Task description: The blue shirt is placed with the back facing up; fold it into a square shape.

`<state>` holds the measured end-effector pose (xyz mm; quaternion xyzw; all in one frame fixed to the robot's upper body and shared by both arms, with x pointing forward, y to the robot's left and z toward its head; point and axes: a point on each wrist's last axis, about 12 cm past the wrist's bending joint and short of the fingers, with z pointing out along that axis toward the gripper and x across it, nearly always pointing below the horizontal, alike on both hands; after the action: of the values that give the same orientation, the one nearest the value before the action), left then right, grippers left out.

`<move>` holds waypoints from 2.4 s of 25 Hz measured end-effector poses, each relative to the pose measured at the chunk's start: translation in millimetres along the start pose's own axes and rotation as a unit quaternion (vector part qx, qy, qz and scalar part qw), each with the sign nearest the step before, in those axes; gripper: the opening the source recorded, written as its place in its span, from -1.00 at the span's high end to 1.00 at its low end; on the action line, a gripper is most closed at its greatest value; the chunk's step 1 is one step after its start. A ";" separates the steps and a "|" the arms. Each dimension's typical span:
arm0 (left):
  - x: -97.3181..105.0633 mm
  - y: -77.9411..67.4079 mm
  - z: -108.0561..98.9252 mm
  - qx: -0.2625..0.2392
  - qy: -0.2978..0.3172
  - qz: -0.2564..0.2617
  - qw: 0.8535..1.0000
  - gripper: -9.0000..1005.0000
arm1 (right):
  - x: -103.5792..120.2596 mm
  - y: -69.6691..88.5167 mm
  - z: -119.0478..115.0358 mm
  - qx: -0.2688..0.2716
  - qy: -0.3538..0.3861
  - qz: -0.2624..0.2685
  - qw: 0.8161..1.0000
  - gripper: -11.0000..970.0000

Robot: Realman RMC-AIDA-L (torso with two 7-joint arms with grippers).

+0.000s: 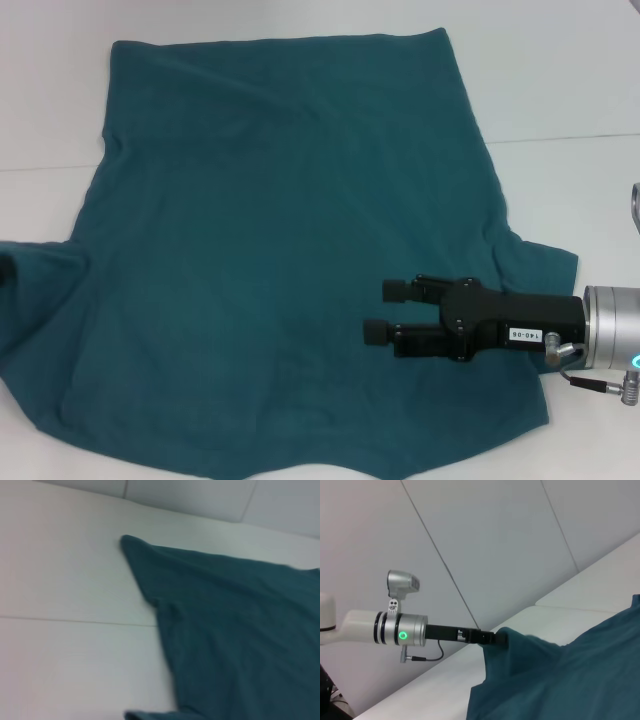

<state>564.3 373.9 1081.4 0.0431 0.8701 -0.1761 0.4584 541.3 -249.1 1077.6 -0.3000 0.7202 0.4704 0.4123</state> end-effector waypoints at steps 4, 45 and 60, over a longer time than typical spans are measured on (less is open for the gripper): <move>-3.4 -7.8 -1.3 0.036 0.007 -0.030 0.999 0.98 | -0.4 0.0 0.6 -0.001 0.001 -0.002 1.000 -0.81; 19.5 -69.4 24.8 0.207 -0.014 -0.094 0.974 -0.30 | -0.3 -2.4 -4.7 0.006 0.001 -0.001 1.000 -0.71; 40.0 -99.3 16.6 0.314 -0.024 0.045 0.948 -0.77 | -15.2 -21.2 -52.9 0.056 0.021 0.094 0.994 -0.67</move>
<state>530.8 271.9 1066.8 0.2195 0.7567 -0.4202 0.4502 549.5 -305.3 1093.3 -0.2174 0.7786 0.4600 0.3674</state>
